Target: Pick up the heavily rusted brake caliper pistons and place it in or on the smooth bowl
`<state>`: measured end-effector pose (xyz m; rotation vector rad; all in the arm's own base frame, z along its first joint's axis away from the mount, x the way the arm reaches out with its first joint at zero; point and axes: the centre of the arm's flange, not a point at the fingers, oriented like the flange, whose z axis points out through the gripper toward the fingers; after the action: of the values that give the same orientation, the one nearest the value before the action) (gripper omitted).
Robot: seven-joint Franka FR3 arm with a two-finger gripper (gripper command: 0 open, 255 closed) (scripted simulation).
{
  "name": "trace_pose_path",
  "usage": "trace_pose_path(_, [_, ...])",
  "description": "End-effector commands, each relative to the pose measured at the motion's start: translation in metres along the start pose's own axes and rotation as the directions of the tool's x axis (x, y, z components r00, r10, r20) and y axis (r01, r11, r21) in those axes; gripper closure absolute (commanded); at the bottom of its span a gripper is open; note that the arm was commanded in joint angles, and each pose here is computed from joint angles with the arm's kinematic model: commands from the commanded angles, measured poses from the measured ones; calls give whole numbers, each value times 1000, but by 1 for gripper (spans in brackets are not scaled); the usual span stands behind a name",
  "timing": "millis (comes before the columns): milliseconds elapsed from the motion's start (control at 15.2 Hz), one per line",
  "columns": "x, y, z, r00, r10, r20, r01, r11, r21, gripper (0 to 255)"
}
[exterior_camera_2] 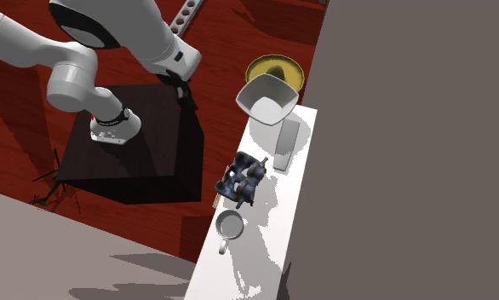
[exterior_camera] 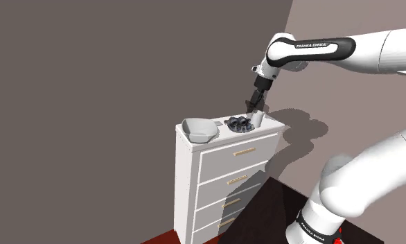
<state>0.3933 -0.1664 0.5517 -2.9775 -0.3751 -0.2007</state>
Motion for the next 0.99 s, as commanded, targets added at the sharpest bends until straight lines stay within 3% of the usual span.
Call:
trace_pose_path(0, [3, 26, 10, 999, -47, 8, 47, 999, 12, 0])
trace_pose_path(462, [32, 111, 52, 980, -196, 33, 194, 979, 59, 0])
trace_pose_path(924, [72, 190, 98, 938, -342, 49, 335, 936, 110, 0])
